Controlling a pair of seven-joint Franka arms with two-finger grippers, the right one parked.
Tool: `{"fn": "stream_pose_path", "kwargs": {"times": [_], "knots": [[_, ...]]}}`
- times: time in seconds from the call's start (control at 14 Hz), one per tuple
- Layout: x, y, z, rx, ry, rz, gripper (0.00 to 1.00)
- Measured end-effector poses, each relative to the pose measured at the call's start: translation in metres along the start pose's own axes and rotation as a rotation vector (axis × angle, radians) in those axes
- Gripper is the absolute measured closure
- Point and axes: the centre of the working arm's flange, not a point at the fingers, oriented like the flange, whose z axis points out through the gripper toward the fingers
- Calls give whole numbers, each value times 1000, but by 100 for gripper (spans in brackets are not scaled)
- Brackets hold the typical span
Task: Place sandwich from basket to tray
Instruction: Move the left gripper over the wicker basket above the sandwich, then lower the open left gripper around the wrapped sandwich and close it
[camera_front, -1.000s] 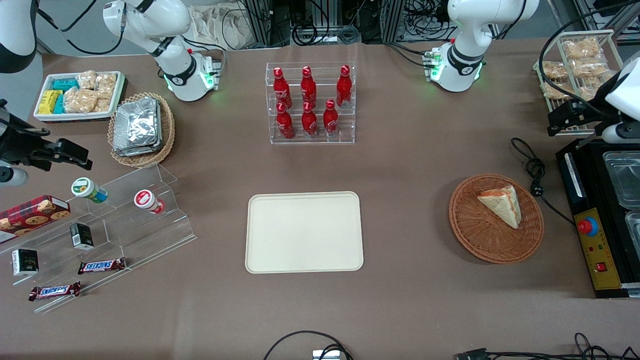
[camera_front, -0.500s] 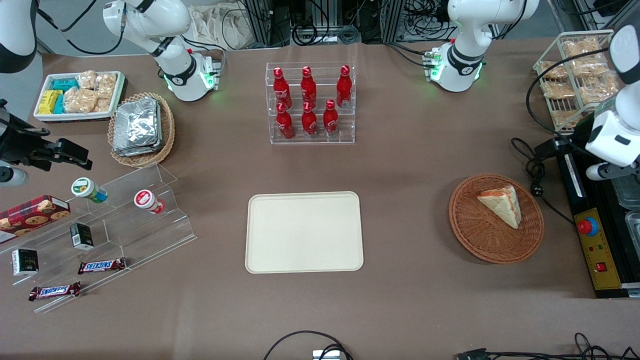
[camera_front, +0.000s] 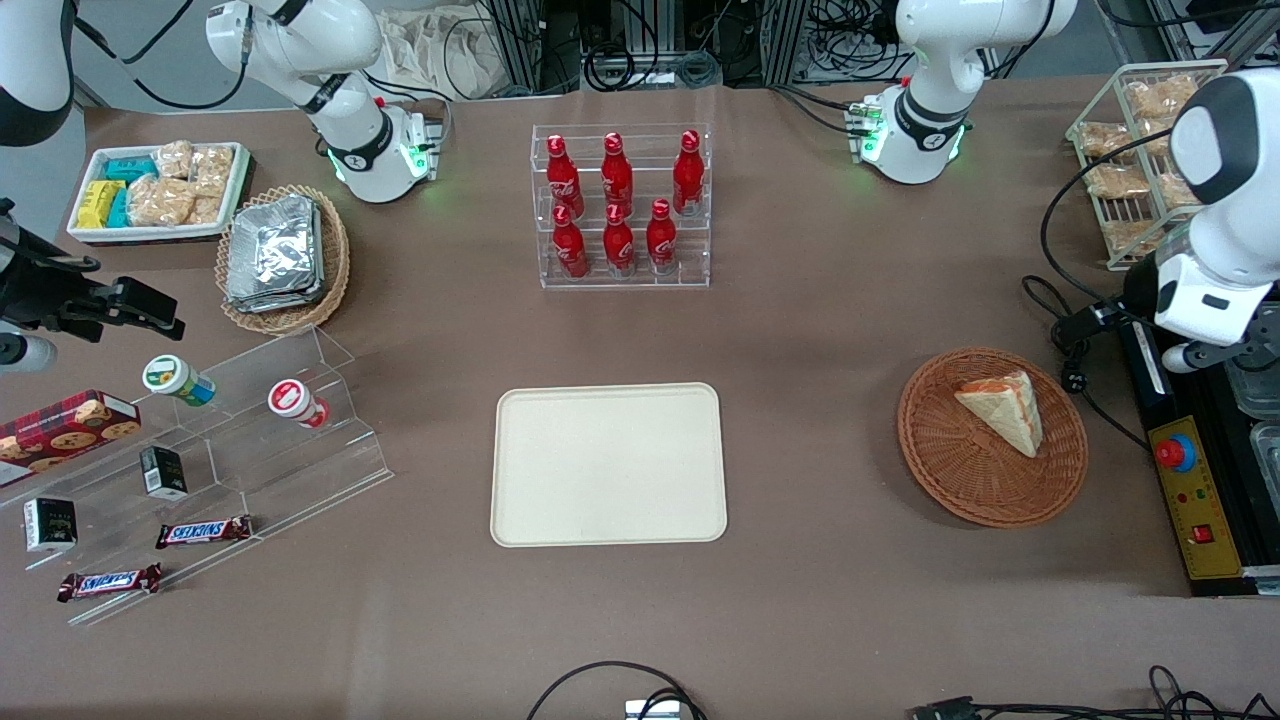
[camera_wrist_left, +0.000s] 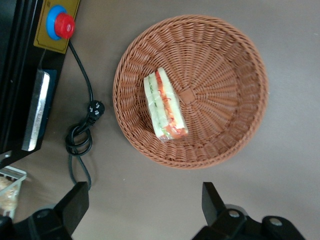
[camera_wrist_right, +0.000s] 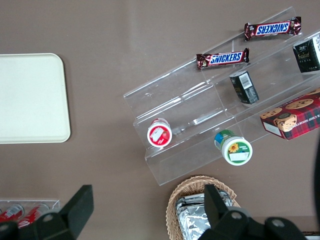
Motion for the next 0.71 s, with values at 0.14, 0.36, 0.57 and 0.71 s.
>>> {"fn": "stream_pose_path", "kwargs": {"times": [0.14, 0.36, 0.57, 0.71], "knots": [[-4, -5, 23, -3, 4, -59, 0], [-8, -5, 39, -8, 14, -135, 0], [-8, -4, 58, -13, 23, -197, 0], [-6, -2, 73, -17, 32, -225, 0]]}}
